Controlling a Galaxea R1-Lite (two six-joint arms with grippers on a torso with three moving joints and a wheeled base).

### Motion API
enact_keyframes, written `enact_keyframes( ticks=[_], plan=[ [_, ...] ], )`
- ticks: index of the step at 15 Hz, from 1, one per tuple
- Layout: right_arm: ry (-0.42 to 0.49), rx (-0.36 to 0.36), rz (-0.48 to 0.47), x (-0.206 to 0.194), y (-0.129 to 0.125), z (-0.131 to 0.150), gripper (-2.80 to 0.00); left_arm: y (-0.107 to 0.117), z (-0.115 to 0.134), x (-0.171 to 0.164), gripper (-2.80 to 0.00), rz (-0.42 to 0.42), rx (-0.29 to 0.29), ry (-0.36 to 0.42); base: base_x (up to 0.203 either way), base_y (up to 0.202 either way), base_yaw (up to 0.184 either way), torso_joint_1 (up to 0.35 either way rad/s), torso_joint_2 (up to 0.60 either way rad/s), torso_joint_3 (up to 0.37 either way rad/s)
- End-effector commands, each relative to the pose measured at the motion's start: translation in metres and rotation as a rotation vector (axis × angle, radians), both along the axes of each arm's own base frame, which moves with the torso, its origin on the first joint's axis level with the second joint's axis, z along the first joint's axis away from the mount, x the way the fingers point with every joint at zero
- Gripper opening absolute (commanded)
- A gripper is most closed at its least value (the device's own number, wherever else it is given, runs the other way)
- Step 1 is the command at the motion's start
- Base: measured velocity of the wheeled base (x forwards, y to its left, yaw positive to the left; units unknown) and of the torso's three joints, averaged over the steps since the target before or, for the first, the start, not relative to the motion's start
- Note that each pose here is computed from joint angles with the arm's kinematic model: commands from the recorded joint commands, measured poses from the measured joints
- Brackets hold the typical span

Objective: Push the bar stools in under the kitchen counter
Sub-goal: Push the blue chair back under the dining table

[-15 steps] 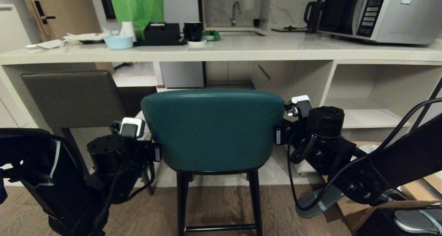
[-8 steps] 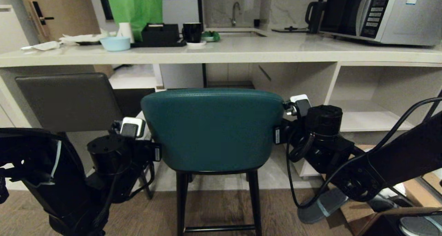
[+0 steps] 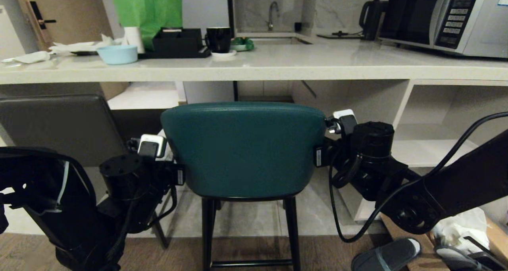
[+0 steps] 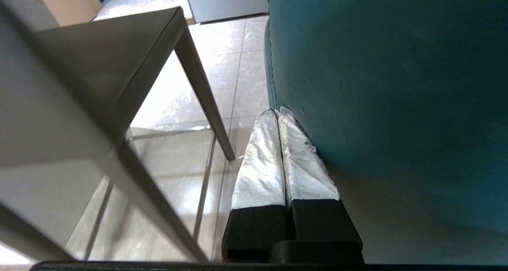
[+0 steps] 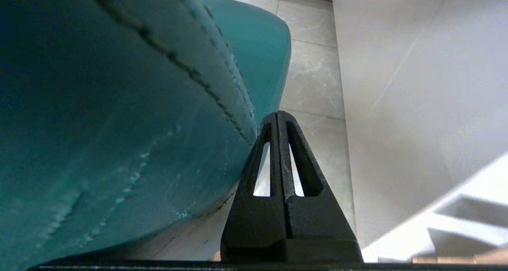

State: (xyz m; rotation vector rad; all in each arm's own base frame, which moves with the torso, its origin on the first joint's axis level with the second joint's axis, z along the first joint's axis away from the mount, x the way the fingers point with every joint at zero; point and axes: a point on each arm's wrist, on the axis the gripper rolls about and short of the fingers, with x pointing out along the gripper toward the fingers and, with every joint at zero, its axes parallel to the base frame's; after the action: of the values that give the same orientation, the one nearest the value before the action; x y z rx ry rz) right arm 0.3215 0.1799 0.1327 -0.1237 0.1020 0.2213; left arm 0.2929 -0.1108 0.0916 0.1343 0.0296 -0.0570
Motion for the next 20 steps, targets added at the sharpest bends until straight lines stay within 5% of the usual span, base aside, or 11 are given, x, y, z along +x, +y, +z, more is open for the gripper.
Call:
enact_keyframes(
  ticks=[1,9,16,20],
  plan=[
    [-0.017,0.009,-0.001,-0.002,-0.001,0.005,-2.80,0.000,0.002,0.004,-2.80,0.006,-0.007,-0.019,0.191,0.000,0.001,0.004,0.00,0.000],
    [-0.009,0.008,-0.001,-0.004,-0.002,0.004,-2.80,-0.004,0.008,0.002,-2.80,-0.011,-0.018,-0.037,0.184,0.000,0.002,0.002,0.00,0.005],
    [-0.037,0.028,-0.011,-0.009,-0.008,0.017,-2.80,0.004,0.027,-0.007,-2.80,0.000,-0.061,-0.085,0.009,0.000,0.000,0.001,0.00,-0.001],
    [-0.034,0.045,-0.146,-0.002,-0.059,0.022,-2.80,0.054,0.034,-0.001,-2.80,0.109,-0.081,-0.107,0.000,0.000,0.000,0.000,0.00,0.000]
  ],
)
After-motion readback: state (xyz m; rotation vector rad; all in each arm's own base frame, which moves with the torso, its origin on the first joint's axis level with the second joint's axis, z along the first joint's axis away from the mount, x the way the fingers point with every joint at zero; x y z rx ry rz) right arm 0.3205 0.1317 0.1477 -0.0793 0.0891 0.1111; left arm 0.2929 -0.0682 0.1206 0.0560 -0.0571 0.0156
